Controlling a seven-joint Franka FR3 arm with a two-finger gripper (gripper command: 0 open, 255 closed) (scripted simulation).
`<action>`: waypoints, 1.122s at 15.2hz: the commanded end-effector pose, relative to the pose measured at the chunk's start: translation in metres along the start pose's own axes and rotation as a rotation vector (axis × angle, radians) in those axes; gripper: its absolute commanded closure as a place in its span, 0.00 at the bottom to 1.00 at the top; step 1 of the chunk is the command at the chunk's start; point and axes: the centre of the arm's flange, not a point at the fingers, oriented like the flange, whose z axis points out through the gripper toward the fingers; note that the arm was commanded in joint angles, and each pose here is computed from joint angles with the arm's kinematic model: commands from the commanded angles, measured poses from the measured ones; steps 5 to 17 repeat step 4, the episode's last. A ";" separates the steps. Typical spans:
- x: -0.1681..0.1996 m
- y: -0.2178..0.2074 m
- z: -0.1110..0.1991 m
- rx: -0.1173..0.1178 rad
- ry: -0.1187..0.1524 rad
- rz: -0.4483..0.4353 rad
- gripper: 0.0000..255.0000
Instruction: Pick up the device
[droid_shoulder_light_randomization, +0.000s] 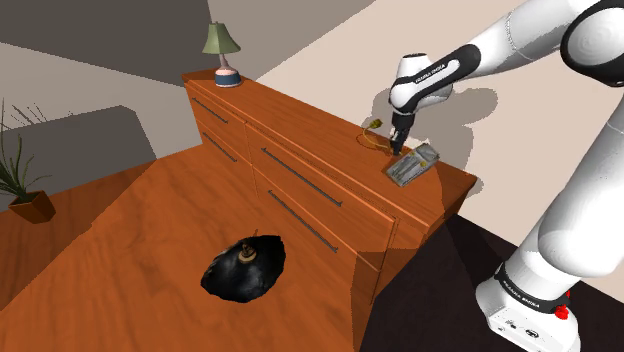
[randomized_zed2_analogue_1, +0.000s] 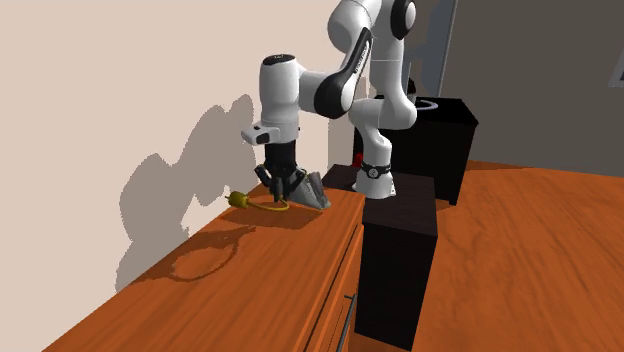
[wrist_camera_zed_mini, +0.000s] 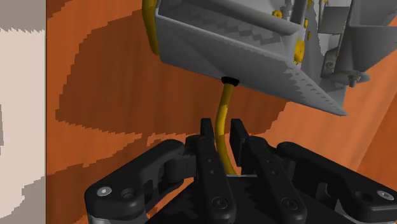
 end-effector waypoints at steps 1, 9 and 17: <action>0.000 0.001 -0.011 0.000 0.001 0.000 1.00; -0.001 0.001 -0.018 0.000 0.001 0.000 1.00; -0.001 0.001 -0.018 0.000 0.001 0.000 1.00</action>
